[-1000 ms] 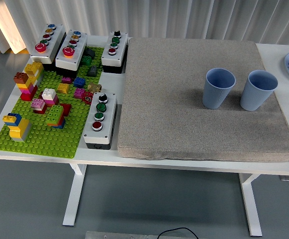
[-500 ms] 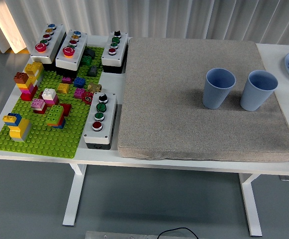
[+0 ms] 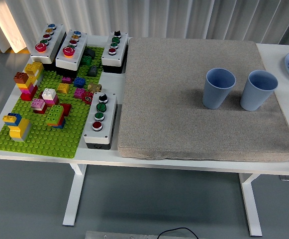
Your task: Pick cup pour cup place
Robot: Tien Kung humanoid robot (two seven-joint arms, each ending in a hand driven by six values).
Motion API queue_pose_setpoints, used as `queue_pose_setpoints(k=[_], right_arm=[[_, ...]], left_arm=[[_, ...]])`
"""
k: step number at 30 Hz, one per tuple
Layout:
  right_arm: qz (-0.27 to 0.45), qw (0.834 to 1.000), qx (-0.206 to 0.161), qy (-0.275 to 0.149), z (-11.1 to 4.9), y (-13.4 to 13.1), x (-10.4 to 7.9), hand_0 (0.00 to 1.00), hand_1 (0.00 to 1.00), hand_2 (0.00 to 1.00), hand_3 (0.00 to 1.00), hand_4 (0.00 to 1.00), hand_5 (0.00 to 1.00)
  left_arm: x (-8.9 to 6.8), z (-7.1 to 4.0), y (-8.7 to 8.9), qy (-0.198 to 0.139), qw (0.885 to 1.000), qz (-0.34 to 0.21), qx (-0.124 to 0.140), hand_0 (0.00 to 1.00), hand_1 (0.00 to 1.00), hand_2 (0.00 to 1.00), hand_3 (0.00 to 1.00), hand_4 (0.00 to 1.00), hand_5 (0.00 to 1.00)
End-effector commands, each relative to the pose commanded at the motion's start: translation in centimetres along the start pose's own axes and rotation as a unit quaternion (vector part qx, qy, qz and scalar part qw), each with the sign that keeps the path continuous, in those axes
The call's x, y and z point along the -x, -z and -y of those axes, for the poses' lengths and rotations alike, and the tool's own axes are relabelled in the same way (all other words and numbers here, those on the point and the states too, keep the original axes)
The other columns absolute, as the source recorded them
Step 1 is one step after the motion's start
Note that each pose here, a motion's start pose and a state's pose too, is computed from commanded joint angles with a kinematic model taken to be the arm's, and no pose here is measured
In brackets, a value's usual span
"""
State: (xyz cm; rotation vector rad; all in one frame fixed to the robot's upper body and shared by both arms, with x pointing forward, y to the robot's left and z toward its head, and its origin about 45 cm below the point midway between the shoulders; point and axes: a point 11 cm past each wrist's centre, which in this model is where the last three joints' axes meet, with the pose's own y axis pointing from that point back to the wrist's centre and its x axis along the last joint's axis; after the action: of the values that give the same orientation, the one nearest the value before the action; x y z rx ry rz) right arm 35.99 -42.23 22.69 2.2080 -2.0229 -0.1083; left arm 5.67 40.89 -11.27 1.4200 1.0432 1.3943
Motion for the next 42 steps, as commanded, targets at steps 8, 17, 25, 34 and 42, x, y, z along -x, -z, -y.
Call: queue_pose_setpoints(k=[8, 17, 25, 34, 42], right_arm=[[0.008, 1.0, 0.009, 0.007, 0.6, -1.1, 1.0, 0.898, 0.849, 0.915, 0.951, 0.847, 0.226], [0.026, 0.999, 0.013, 0.019, 1.6, -2.1, 2.5, 0.897, 0.85, 0.911, 0.946, 0.846, 0.228], [0.042, 0.999, 0.013, 0.02, 2.0, -2.8, 2.9, 0.894, 0.848, 0.903, 0.936, 0.844, 0.231], [0.048, 0.999, 0.016, 0.012, 1.7, -3.3, 2.2, 0.892, 0.848, 0.903, 0.936, 0.843, 0.231], [0.044, 0.998, 0.034, 0.009, 1.3, -5.0, 2.4, 0.894, 0.848, 0.901, 0.935, 0.839, 0.227]], left_arm=[[0.2, 0.0, 0.0, 0.002, 1.0, 0.003, 0.0, 0.728, 0.773, 0.83, 0.66, 0.527, 0.947], [0.4, 0.0, -0.1, 0.004, 1.0, 0.005, -0.001, 0.728, 0.773, 0.831, 0.66, 0.527, 0.947], [0.5, 0.0, -0.1, 0.005, 1.0, 0.006, -0.001, 0.728, 0.772, 0.83, 0.66, 0.526, 0.948], [0.5, 0.0, -0.1, 0.007, 1.0, 0.009, -0.001, 0.729, 0.772, 0.83, 0.66, 0.526, 0.948], [0.6, 0.0, 0.1, 0.009, 1.0, 0.01, -0.002, 0.729, 0.773, 0.83, 0.659, 0.527, 0.948]])
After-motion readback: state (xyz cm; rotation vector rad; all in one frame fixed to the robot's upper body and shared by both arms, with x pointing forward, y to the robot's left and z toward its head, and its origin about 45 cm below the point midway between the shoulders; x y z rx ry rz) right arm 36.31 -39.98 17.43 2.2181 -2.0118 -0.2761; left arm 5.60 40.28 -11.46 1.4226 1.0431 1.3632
